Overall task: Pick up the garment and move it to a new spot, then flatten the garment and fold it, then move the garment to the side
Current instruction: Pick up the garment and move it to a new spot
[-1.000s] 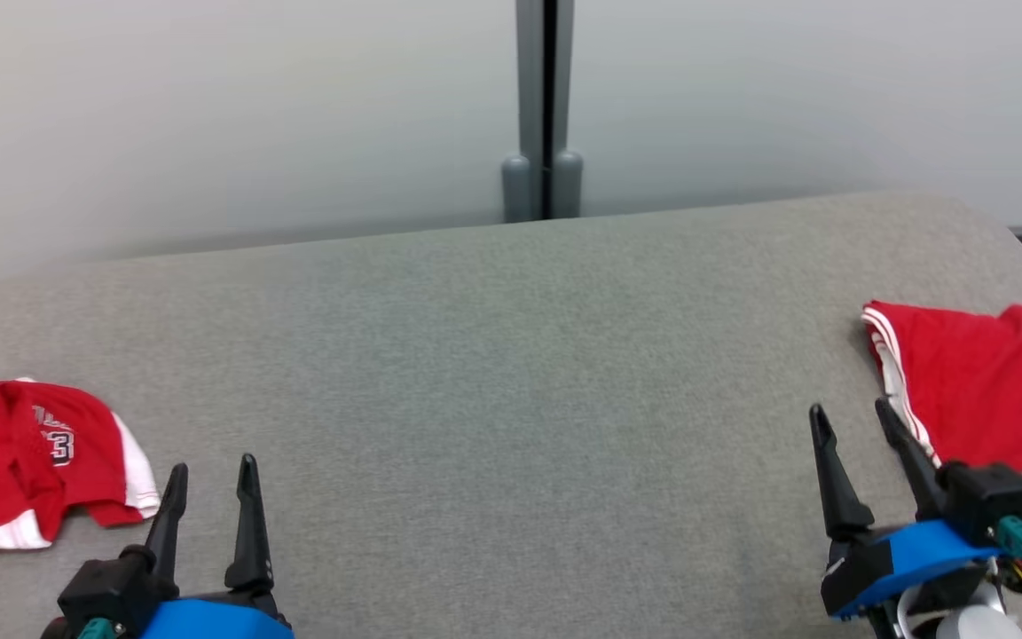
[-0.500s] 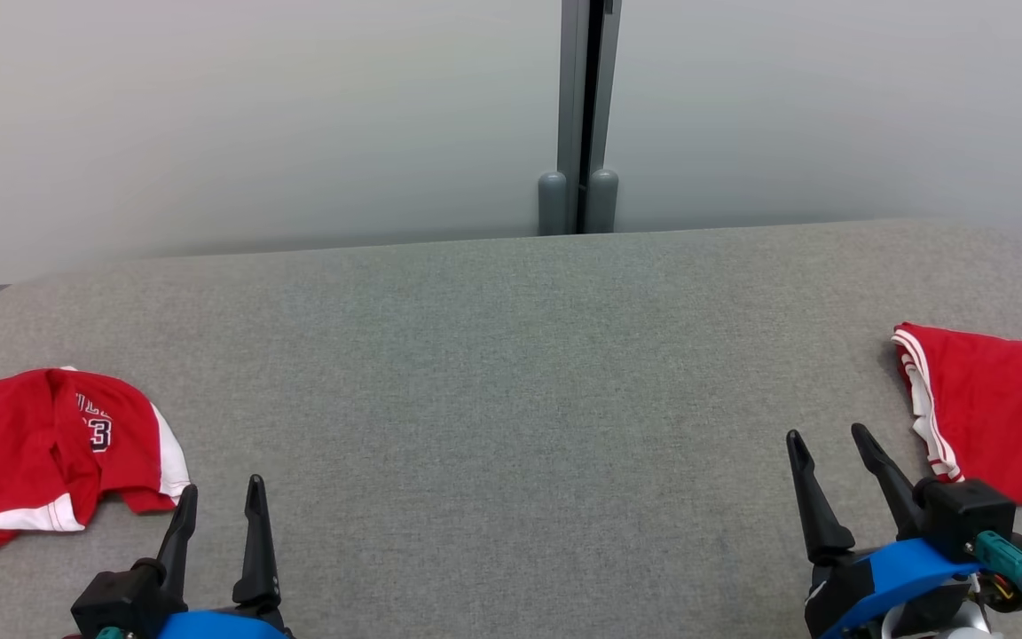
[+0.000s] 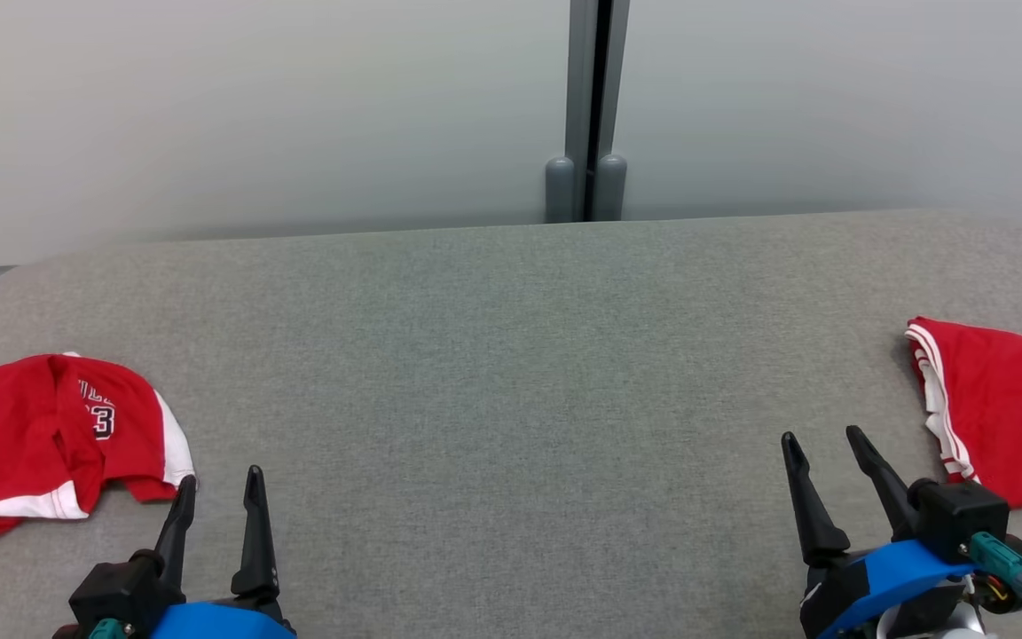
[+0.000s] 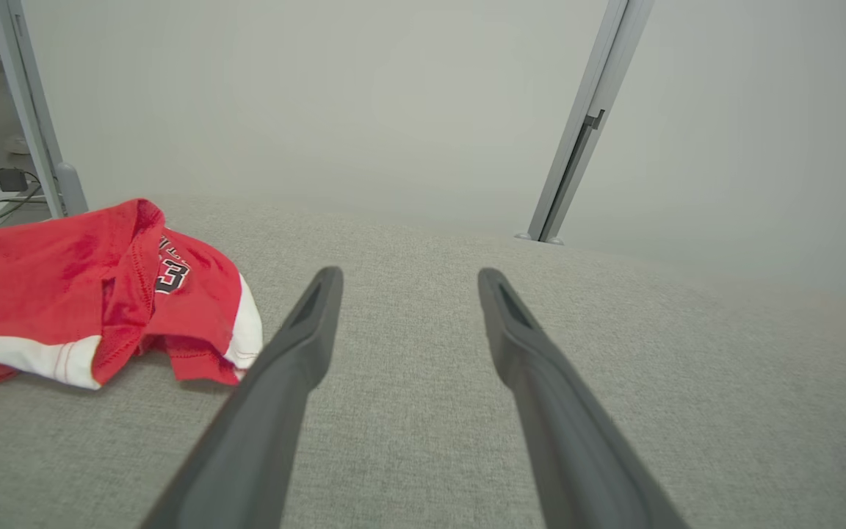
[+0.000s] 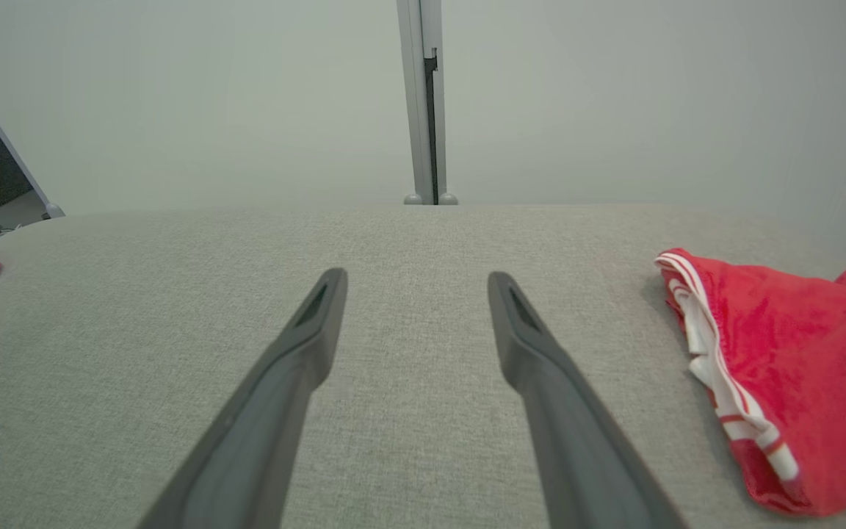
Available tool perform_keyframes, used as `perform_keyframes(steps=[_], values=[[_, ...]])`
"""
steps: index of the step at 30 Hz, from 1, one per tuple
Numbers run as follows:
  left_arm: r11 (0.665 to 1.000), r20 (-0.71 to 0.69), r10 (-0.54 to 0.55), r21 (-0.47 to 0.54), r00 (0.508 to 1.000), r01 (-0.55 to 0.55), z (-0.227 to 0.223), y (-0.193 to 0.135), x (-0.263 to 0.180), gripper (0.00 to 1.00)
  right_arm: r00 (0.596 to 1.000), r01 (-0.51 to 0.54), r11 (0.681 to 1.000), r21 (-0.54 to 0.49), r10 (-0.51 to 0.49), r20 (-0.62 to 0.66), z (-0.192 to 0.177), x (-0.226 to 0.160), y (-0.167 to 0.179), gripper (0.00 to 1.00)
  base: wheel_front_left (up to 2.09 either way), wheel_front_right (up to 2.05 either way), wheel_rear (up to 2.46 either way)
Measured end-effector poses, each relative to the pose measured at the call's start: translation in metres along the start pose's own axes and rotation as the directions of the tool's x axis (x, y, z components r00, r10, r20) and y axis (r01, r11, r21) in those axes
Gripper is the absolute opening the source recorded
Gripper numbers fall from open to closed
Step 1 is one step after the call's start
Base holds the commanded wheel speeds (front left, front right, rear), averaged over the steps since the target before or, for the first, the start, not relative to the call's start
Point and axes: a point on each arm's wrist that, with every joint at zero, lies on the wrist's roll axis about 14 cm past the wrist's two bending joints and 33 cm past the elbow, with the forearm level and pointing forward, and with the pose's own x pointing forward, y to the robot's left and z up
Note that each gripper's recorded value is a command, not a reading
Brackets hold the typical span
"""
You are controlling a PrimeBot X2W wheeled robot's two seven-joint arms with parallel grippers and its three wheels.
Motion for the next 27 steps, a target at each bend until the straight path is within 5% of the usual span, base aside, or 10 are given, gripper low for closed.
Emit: perform_keyframes(steps=[16, 27], values=[[0.978, 0.081, 0.207, 0.015, 0.975, -0.209, 0.023, 0.063, -0.046, 1.00, 0.971, -0.240, 0.971, -0.006, 0.240, -0.013, -0.005, 0.033, 0.082, 1.00, 0.00, 0.00, 0.00], [0.898, 0.089, 0.439, -0.015, 0.894, -0.439, 0.021, 0.117, -0.113, 1.00, 0.895, -0.444, 0.895, -0.028, 0.443, -0.054, -0.015, 0.054, 0.161, 1.00, 0.00, 0.00, 0.00]])
